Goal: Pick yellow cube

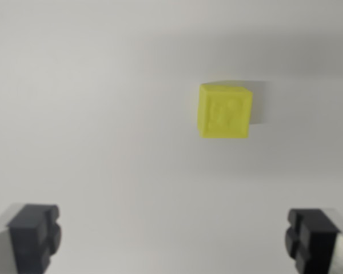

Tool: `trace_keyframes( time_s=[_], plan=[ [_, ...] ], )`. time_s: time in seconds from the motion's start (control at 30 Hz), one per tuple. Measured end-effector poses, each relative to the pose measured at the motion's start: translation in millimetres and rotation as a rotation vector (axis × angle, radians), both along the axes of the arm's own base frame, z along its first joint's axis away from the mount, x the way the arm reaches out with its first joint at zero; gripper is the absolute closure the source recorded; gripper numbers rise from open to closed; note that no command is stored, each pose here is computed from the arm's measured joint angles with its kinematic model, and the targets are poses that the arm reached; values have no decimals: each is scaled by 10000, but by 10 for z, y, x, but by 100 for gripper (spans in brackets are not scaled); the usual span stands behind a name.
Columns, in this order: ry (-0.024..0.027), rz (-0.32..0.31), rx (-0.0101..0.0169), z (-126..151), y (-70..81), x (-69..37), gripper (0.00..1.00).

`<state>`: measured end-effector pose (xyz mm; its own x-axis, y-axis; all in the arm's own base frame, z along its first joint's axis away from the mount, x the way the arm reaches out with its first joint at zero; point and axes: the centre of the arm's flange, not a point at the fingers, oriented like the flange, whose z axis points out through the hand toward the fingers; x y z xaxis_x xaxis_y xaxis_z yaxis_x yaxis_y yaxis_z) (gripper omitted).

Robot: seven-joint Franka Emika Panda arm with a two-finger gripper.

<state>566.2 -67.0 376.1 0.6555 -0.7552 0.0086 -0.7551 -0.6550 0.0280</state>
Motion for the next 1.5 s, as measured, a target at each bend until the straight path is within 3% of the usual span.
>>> trace_keyframes(
  time_s=[1.5],
  plan=[
    [-70, 174, 129, -1127, -319, -65, 0]
  ],
)
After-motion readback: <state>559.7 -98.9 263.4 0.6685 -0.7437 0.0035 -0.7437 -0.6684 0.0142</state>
